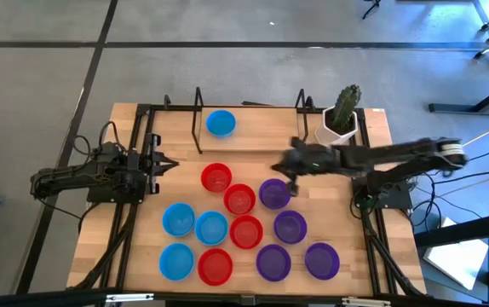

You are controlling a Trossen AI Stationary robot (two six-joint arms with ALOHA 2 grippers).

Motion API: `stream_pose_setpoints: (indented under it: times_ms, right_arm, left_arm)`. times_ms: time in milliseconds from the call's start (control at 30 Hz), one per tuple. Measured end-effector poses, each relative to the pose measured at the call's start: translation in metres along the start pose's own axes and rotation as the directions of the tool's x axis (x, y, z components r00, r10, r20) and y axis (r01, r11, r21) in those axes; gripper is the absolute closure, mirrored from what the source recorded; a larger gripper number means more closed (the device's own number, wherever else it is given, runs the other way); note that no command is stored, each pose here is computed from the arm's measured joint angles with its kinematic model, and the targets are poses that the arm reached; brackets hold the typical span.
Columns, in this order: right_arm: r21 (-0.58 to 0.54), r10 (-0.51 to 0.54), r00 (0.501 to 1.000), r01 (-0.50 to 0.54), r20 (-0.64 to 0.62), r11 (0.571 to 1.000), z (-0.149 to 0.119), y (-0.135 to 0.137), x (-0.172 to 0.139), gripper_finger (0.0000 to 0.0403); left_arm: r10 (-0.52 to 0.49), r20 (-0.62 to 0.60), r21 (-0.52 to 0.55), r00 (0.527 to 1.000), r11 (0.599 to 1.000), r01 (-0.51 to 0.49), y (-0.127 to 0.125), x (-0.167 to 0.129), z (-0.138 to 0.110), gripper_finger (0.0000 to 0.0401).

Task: Pick & Place Mini bowls
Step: Put the red bowl on the shelf

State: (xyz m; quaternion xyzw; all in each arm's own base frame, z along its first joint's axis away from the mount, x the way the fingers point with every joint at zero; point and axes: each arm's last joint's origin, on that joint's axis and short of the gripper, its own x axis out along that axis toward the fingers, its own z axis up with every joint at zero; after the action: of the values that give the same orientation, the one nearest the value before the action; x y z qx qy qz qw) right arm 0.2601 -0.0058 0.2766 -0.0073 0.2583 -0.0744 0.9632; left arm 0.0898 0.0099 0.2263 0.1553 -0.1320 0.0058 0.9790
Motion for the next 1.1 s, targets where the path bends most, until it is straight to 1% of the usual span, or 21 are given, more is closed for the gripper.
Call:
stream_pose_setpoints:
  times_ms: [167,267,400,567,700,900,1000,1100]
  right_arm:
    - [-0.119,0.094,0.985,-0.112,-0.147,0.987,0.033,0.0,0.049,0.0379]
    - [-0.129,0.125,0.961,-0.16,-0.245,0.979,0.047,0.003,0.074,0.0359]
    - [-0.116,0.127,0.896,-0.193,-0.426,0.974,0.048,0.007,0.109,0.0325]
    - [-0.114,0.135,0.83,-0.232,-0.541,0.966,0.038,0.011,0.145,0.0283]
    - [-0.108,0.13,0.816,-0.228,-0.563,0.968,0.032,0.007,0.163,0.0244]
    - [-0.074,0.181,0.819,-0.262,-0.545,0.962,0.034,0.004,0.166,0.0193]
    - [-0.069,0.185,0.818,-0.263,-0.544,0.962,0.034,0.004,0.166,0.0177]
    - [-0.069,0.187,0.823,-0.264,-0.536,0.962,0.028,0.005,0.171,0.0172]
  left_arm:
    - [-0.005,-0.017,-0.004,1.0,1.0,0.004,0.0,0.0,-0.002,0.0394]
    - [-0.006,-0.021,0.002,1.0,1.0,0.006,-0.001,0.0,-0.002,0.0397]
    - [-0.006,-0.021,0.004,1.0,1.0,0.006,-0.001,0.0,-0.002,0.04]
    - [-0.007,-0.025,0.004,1.0,1.0,0.007,-0.001,0.0,-0.003,0.0395]
    - [-0.008,-0.03,0.002,1.0,1.0,0.008,-0.001,0.0,-0.003,0.0391]
    - [-0.005,-0.029,0.005,1.0,1.0,0.005,-0.001,0.0,-0.003,0.0396]
    - [0.009,-0.033,0.005,0.999,1.0,-0.009,0.0,0.0,-0.003,0.0398]
    - [0.035,-0.041,0.006,0.999,0.999,-0.035,0.0,0.0,-0.003,0.0399]
